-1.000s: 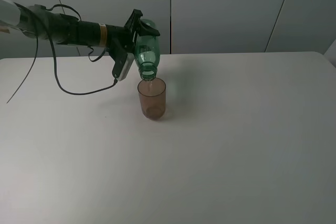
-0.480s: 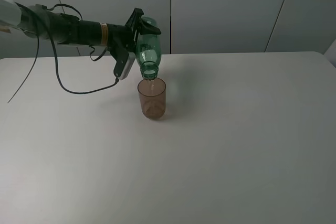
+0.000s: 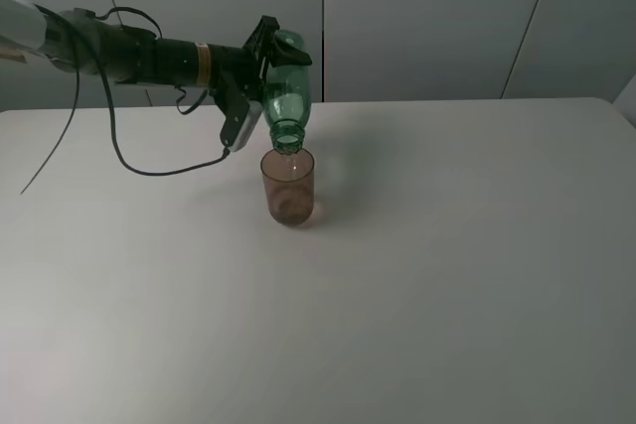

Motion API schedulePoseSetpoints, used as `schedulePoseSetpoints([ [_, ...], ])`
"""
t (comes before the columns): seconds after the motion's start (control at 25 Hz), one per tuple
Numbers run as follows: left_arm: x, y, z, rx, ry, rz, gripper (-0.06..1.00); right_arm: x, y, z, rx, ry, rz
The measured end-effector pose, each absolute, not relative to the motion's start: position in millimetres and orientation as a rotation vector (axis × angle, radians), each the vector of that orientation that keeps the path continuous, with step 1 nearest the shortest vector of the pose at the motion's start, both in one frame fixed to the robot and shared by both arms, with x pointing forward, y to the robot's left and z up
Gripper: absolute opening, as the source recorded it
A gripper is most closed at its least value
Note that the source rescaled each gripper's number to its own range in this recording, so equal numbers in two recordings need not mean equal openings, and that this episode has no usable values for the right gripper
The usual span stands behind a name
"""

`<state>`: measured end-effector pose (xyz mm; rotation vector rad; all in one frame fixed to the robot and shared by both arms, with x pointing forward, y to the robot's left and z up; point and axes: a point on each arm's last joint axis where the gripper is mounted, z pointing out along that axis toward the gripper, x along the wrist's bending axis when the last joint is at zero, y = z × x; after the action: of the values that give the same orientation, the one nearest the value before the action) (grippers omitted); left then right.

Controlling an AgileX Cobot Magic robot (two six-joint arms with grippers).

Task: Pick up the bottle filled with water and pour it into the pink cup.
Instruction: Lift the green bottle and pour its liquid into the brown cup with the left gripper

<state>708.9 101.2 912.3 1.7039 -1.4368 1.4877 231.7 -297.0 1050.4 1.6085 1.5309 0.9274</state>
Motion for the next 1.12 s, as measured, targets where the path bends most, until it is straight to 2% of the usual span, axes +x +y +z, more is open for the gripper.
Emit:
schedulePoseSetpoints([
  [1.12,708,101,930,1.665,-1.472,1.546,0.45,232,-297,1050,1.609,1.531,0.927],
])
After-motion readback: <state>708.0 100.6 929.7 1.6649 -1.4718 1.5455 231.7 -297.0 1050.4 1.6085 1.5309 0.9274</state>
